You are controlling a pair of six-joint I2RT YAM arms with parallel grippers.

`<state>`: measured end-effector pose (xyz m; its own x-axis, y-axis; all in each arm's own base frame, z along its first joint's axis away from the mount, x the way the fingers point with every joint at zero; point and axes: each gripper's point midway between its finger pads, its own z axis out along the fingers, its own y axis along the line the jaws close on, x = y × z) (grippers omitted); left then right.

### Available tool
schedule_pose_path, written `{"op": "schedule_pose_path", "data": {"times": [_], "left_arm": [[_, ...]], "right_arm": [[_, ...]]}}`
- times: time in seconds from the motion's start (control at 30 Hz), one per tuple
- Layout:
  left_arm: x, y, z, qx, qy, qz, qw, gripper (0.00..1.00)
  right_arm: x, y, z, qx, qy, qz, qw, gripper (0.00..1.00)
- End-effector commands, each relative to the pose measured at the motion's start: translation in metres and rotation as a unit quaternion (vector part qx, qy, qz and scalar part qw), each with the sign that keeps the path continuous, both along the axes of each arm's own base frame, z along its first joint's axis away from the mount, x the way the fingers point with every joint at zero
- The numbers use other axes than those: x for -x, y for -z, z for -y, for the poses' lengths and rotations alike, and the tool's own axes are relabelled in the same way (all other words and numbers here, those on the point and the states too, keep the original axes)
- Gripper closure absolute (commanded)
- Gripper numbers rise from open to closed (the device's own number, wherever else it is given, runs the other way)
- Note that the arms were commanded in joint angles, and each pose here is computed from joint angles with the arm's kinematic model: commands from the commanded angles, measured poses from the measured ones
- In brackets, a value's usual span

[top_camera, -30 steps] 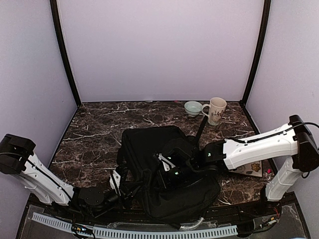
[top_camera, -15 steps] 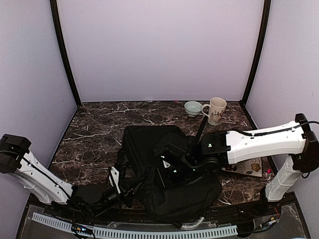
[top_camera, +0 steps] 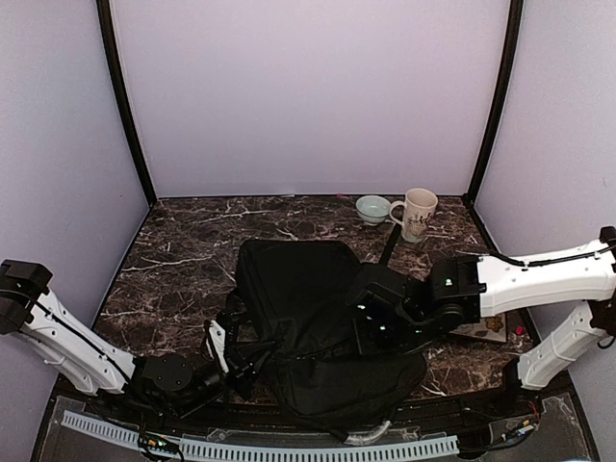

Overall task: Pack the student bag
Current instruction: Zip the student bag into the second largest pocket of the bag.

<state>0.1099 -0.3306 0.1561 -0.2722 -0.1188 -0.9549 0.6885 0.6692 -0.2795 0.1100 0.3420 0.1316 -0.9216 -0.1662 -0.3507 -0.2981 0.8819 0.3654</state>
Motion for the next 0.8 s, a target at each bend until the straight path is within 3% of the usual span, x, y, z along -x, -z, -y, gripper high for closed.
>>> {"op": "schedule_pose_path", "data": {"times": [0.0,0.23,0.5,0.77], "left_arm": [[-0.013,-0.014,-0.027,0.009,-0.054,0.023,0.998,1.00],[-0.010,-0.015,-0.026,0.015,-0.042,0.018,0.999,1.00],[0.001,-0.004,-0.011,0.017,-0.007,-0.007,1.000,1.00],[0.007,0.008,-0.009,-0.011,-0.033,-0.003,0.999,1.00]], "right_arm": [[-0.021,0.037,0.140,0.230,0.081,0.020,0.970,0.91],[-0.027,0.034,0.141,0.180,0.086,0.016,0.980,0.94],[-0.039,0.033,0.072,0.092,0.019,0.024,0.995,0.95],[-0.063,0.023,-0.017,0.022,-0.053,0.055,0.997,0.93]]}}
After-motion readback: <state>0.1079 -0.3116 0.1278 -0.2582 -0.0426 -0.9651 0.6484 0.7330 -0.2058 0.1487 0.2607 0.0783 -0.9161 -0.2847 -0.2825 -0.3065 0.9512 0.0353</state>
